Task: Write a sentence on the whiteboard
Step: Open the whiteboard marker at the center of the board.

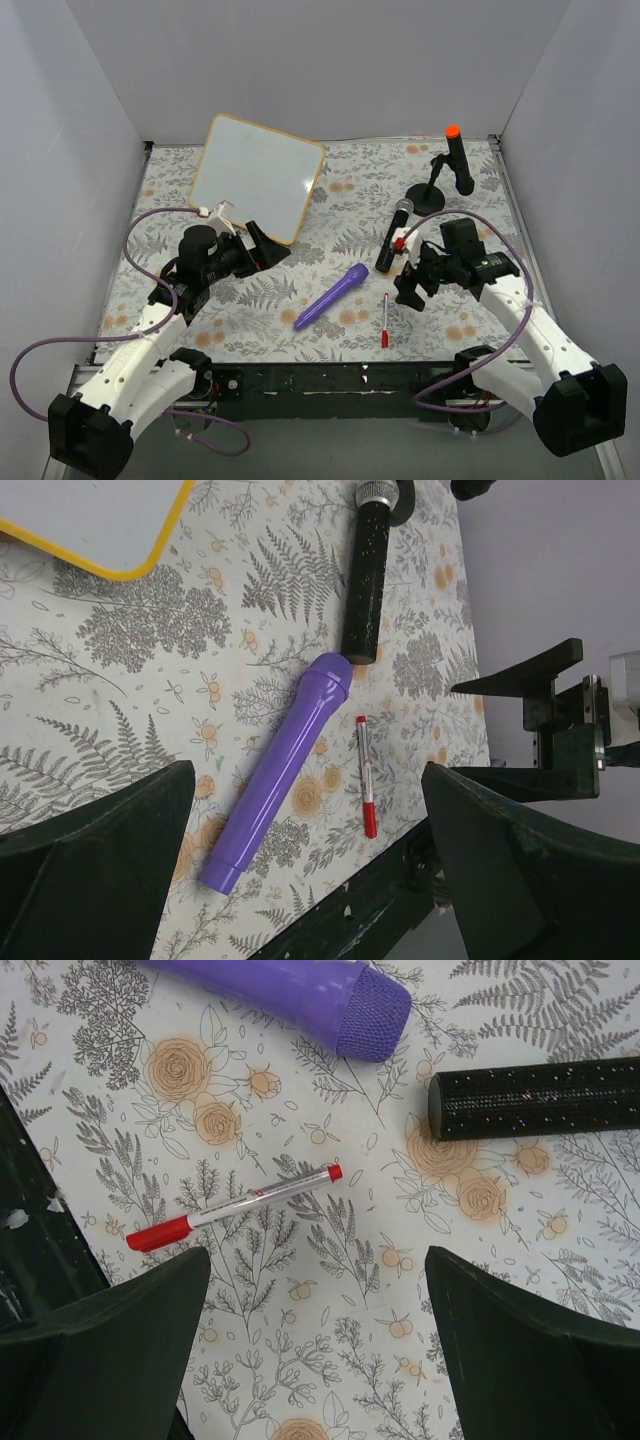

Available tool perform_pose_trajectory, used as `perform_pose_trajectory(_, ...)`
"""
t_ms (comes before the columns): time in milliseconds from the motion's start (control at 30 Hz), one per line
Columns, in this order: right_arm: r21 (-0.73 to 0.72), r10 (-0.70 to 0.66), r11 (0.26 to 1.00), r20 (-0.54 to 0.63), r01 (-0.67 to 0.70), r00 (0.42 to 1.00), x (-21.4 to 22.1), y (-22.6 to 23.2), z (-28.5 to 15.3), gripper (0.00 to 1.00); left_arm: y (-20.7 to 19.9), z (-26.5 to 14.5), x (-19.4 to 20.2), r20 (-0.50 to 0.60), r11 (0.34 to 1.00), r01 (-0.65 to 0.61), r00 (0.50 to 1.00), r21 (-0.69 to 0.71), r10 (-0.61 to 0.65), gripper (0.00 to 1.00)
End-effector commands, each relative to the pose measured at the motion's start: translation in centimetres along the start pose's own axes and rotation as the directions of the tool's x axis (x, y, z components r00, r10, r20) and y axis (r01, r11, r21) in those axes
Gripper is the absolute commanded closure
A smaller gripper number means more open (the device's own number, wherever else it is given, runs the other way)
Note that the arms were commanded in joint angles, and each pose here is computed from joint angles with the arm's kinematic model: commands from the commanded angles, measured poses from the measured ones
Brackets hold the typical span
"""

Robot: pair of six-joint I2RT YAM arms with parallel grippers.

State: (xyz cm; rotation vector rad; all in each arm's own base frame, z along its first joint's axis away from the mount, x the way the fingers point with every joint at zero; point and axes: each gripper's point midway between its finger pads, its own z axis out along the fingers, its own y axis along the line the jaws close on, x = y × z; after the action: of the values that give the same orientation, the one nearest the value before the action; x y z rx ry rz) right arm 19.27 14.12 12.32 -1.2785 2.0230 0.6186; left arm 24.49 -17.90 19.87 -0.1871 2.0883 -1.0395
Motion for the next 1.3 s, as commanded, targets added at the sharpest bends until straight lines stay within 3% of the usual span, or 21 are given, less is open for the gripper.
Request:
perform_pose_trajectory(0, 0.081, 0.001, 0.997, -0.096, 0.007, 0.995, 0.4, -1.4, 2.4, 0.04, -0.7, 0.4, 0.5, -0.013, 1.0, 0.004, 1.0, -0.03, -0.004, 0.02)
perform_pose_trajectory(467, -0.081, -0.017, 0.997, -0.382, -0.015, 0.924, 4.7, 2.6, 8.1, 0.21, 1.1, 0.4, 1.8, 0.0, 0.997, -0.005, 1.0, -0.08, 0.005, 0.02)
perform_pose_trajectory(633, -0.103, -0.018, 0.994, -0.433, -0.03, 0.901, 5.6, 3.1, 8.6, 0.22, 1.6, 0.0, 1.7, 0.017, 0.995, -0.028, 0.999, -0.098, 0.03, 0.02)
perform_pose_trajectory(833, -0.127, -0.041, 0.992, -0.485, -0.023, 0.874, 6.5, 3.6, 8.9, 0.31, 1.6, -0.4, 1.6, 0.027, 0.994, -0.051, 0.998, -0.094, 0.053, 0.02)
perform_pose_trajectory(1067, -0.145, -0.146, 0.986, -0.522, 0.082, 0.84, 7.1, 2.9, 8.4, 0.55, 1.4, -0.9, 2.0, 0.029, 0.996, -0.06, 0.998, -0.07, 0.062, 0.02)
perform_pose_trajectory(1267, -0.163, -0.232, 0.972, -0.553, 0.169, 0.8, 8.5, 2.4, 7.1, 0.56, 1.3, -0.8, 2.8, 0.0, 0.998, -0.056, 0.998, -0.042, 0.056, 0.02)
